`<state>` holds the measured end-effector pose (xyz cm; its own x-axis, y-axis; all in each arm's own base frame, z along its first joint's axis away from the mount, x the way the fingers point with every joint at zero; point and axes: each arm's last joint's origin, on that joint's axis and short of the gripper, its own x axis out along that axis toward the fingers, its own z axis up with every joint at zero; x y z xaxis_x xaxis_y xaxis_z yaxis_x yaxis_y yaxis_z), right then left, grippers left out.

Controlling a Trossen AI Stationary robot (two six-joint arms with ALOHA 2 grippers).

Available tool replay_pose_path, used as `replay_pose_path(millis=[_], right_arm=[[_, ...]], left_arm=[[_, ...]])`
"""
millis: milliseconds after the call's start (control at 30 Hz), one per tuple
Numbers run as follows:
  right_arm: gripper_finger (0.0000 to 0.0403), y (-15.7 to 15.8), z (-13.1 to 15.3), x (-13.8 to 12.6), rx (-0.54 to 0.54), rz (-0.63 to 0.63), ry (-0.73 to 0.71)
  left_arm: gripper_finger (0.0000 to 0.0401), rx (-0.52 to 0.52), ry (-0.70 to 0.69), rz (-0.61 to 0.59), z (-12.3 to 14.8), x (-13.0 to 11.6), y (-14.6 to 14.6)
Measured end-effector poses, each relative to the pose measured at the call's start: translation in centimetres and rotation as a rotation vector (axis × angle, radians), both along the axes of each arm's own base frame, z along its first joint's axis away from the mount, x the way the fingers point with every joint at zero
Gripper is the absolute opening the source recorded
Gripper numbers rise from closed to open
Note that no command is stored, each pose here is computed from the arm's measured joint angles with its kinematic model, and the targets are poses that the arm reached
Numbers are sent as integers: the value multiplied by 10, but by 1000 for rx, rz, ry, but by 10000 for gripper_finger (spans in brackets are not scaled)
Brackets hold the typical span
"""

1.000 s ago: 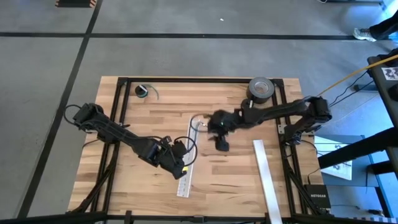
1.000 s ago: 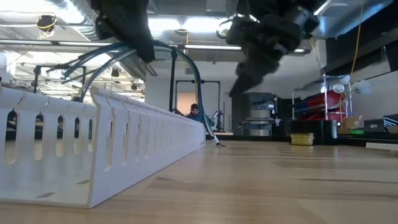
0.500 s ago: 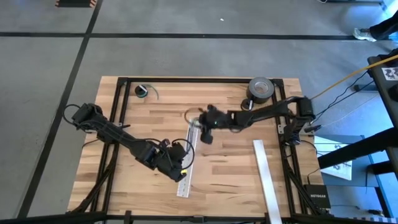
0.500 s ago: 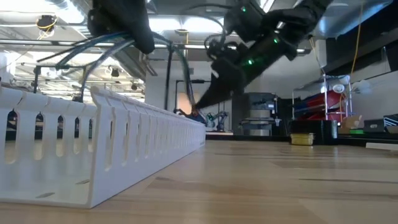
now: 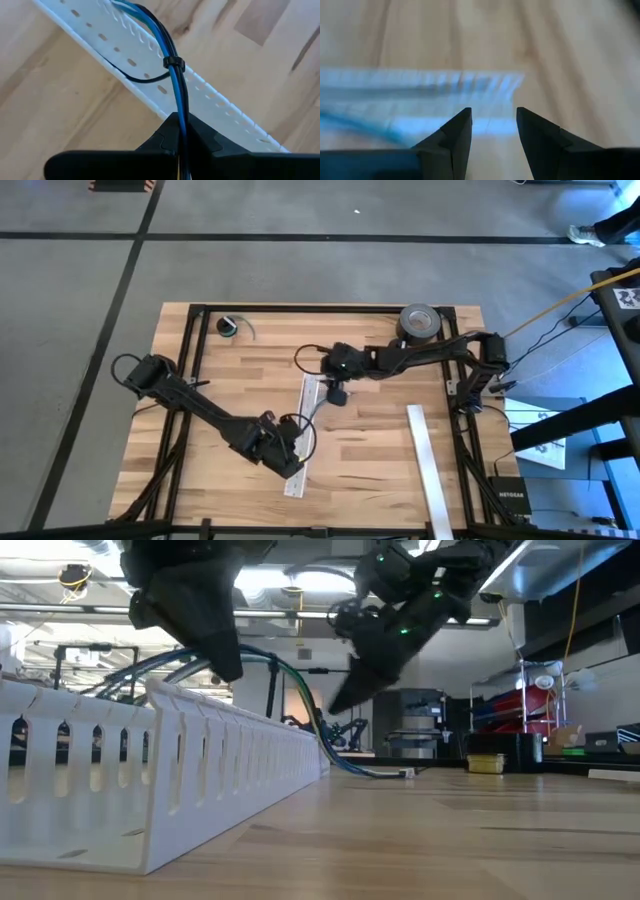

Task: Ziptie cables
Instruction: Put the colored ziptied cable into the white cable duct

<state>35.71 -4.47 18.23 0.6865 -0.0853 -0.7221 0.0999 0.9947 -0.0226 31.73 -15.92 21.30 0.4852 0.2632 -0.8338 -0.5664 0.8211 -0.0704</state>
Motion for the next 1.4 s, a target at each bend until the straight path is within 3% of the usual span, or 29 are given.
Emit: replay_pose_path(millis=[200, 267, 400, 567, 700, 933, 1100, 1200, 1400], right_arm=[[142, 30, 6, -25, 305, 76, 189], [142, 48, -7, -27, 320, 113, 204], [142, 75, -31, -14, 323, 112, 77], [142, 82, -54, 2, 211, -43, -23], [142, 71, -55, 4, 131, -141, -32], [142, 40, -29, -3, 3, -199, -10], [142, 17, -2, 12, -69, -172, -82], [142, 7, 9, 24, -47, -126, -124], [142, 8, -11, 27, 6, -118, -31]], left_arm=[[4, 28, 14, 14, 2, -3, 4], [4, 32, -14, 22, 7, -2, 6], [4, 53, -54, 39, 15, -2, 11], [4, 43, -117, 14, 24, 0, 10], [4, 31, -184, -44, 34, 2, 5], [4, 16, -182, -69, 35, -3, -3], [4, -10, -178, -43, 32, -6, -7], [4, -17, -177, -28, 30, -5, -9], [4, -12, -135, 16, 11, 1, -11]])
